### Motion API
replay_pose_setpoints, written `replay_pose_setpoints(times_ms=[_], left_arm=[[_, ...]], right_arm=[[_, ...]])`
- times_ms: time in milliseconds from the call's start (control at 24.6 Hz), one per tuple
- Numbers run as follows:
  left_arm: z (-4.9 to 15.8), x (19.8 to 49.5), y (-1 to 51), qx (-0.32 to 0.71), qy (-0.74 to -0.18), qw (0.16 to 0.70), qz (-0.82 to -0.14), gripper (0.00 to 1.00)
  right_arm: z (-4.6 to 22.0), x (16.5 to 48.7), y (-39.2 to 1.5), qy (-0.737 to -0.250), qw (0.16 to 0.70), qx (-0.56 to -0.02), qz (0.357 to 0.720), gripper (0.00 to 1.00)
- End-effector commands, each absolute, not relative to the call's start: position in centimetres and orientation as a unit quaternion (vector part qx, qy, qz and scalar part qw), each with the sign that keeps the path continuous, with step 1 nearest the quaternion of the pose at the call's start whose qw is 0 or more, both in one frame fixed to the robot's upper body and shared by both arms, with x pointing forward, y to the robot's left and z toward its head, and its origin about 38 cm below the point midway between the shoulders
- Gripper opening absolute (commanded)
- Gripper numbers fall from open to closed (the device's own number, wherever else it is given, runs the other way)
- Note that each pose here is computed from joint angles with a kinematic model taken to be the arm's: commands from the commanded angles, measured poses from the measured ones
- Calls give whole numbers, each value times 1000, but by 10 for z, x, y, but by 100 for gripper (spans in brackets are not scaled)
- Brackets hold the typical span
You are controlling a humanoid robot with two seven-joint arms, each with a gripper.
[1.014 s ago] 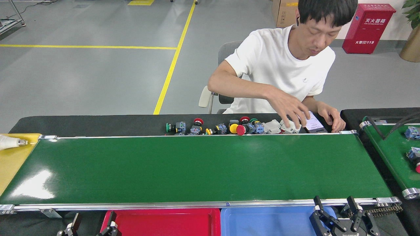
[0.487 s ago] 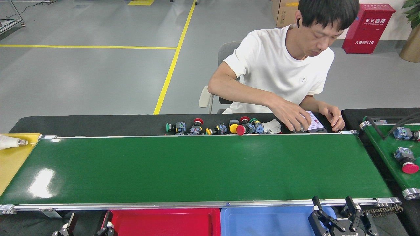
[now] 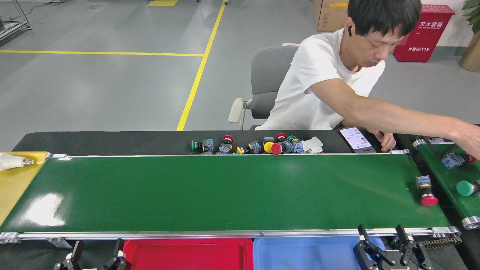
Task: Pick switch part from conveyor to tray
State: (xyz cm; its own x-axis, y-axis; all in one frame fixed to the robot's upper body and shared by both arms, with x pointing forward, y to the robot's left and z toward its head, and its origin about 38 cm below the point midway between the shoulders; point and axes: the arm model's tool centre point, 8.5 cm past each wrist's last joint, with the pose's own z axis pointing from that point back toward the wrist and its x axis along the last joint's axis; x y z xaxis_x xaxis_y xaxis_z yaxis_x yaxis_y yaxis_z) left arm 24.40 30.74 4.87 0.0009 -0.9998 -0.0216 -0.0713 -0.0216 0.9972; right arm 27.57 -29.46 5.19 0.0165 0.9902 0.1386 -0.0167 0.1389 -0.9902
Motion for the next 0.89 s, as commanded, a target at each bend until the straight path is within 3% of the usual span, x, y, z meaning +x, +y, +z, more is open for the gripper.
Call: replay_pose_setpoints(times_ms=[0, 284, 446, 852], left_arm=[[53, 247, 309, 518, -510, 472, -498, 100], [44, 244, 309, 487, -494, 485, -533, 100], [48, 249, 309, 493, -495, 483, -528, 100], [49, 252, 304, 492, -501, 485, -521, 100]], right_arm=[[58, 278, -295, -530, 538, -468, 459, 100], [59, 292, -296, -507, 562, -455, 469, 98], [65, 321, -306, -489, 583, -473, 443, 98], [57, 365, -314, -464, 612, -472, 433, 98]])
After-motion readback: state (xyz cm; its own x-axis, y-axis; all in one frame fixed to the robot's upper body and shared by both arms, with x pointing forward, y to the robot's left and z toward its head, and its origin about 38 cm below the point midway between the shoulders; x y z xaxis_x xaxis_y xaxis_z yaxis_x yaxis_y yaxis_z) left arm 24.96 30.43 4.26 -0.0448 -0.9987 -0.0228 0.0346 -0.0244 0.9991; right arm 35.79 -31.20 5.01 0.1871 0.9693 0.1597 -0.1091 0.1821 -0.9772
